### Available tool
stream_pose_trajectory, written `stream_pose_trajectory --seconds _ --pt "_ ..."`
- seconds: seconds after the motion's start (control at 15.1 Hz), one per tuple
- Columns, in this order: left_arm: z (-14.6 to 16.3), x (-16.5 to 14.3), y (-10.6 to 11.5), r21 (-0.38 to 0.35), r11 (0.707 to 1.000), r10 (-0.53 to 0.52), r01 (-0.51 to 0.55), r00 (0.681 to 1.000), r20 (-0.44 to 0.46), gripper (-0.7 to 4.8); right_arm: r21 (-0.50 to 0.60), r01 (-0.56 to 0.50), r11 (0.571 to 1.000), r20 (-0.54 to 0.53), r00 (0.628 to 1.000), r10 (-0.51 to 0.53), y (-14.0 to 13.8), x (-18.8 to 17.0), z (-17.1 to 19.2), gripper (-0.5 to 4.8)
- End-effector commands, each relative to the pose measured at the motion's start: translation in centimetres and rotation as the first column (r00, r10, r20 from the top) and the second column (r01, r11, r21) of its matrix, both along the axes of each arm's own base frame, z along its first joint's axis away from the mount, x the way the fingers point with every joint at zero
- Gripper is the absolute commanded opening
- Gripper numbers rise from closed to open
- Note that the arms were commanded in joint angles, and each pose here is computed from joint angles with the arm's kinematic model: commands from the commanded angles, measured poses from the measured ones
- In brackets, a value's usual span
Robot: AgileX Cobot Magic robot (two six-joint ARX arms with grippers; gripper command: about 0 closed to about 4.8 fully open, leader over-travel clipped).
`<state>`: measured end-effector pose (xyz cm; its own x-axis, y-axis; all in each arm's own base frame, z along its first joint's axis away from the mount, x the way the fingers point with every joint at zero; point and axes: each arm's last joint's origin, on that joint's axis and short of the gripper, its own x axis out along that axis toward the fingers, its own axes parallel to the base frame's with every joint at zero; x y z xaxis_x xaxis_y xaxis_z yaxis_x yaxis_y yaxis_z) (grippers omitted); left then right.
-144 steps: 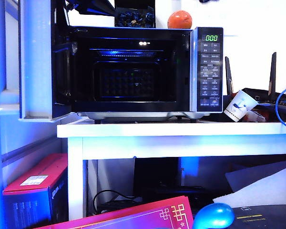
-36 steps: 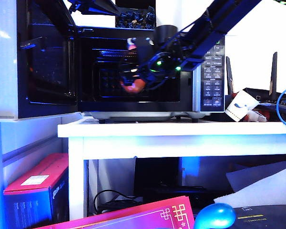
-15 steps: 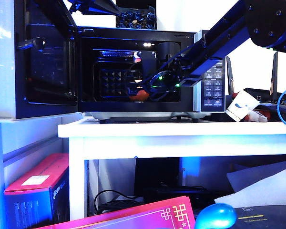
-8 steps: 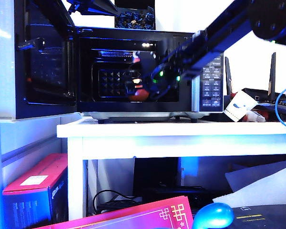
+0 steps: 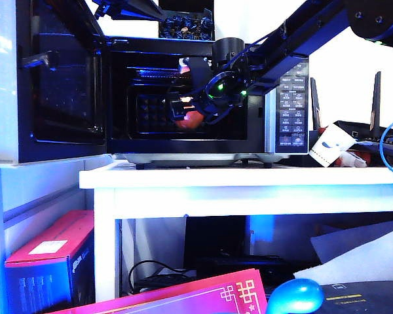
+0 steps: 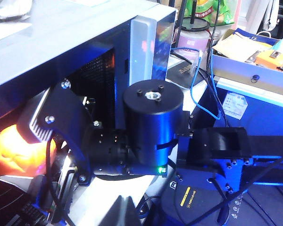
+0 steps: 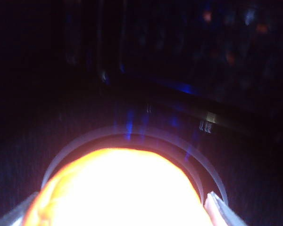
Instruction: Open the microwave door, place the orange inside the microwave, then close the microwave door.
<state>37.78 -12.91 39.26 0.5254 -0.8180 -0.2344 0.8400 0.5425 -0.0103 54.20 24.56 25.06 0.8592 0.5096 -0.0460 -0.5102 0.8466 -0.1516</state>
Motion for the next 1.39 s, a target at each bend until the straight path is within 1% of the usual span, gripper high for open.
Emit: stream_pose_trajectory --seconds 0.07,0.2,0.26,0.33,0.4,0.46,0.66,0.79,0.92,1.32,1.39 --pt "-0.6 0.0 -0.1 0.004 1.000 -0.011 0.011 0.999 -0.047 -0.05 -0.049 0.017 0.999 -0.083 0.996 -0.021 0.0 -0.2 -0.6 4.79" --pt "-0.6 0.0 -0.1 0.000 1.000 -0.023 0.023 0.999 -0.050 -0.05 -0.109 0.037 0.993 -0.103 0.994 -0.048 -0.1 -0.2 -1.1 4.79" --pt "-0.6 -0.1 -0.1 -0.002 1.000 -0.028 0.028 0.998 -0.050 -0.05 -0.164 0.042 0.986 -0.120 0.991 -0.062 -0.1 -0.3 -1.5 4.79" --pt "-0.6 -0.1 -0.1 -0.002 1.000 -0.028 0.028 0.998 -0.050 -0.05 -0.224 0.042 0.974 -0.126 0.989 -0.071 -0.1 -0.4 -1.8 4.79" --pt "-0.6 -0.1 -0.1 -0.002 1.000 -0.028 0.028 0.998 -0.050 -0.05 -0.311 0.048 0.949 -0.105 0.991 -0.085 0.3 -0.6 -2.1 4.79" --pt "-0.6 -0.1 -0.1 -0.002 1.000 -0.028 0.028 0.998 -0.049 -0.05 -0.352 0.059 0.934 -0.085 0.992 -0.095 0.5 -0.7 -2.1 4.79" --pt "-0.6 -0.1 -0.1 -0.002 1.000 -0.028 0.028 0.998 -0.050 -0.05 -0.370 0.067 0.927 -0.097 0.989 -0.110 0.9 -1.2 -1.8 4.79" --pt "-0.6 -0.1 -0.1 -0.002 1.000 -0.028 0.028 0.998 -0.050 -0.05 -0.382 0.078 0.921 -0.109 0.986 -0.129 0.7 -1.6 -0.7 4.79" --pt "-0.6 -0.1 -0.1 -0.002 1.000 -0.028 0.028 0.998 -0.049 -0.05 -0.373 0.085 0.924 -0.094 0.987 -0.129 0.6 -1.8 0.3 4.79" --pt "-0.6 -0.1 -0.1 -0.002 1.000 -0.028 0.028 0.998 -0.050 -0.06 -0.365 0.082 0.927 -0.131 0.982 -0.138 0.6 -2.0 0.1 4.79" --pt "-0.6 -0.1 -0.1 -0.002 1.000 -0.028 0.028 0.998 -0.050 -0.05 -0.364 0.082 0.928 -0.131 0.982 -0.138 0.6 -2.0 0.1 4.17"
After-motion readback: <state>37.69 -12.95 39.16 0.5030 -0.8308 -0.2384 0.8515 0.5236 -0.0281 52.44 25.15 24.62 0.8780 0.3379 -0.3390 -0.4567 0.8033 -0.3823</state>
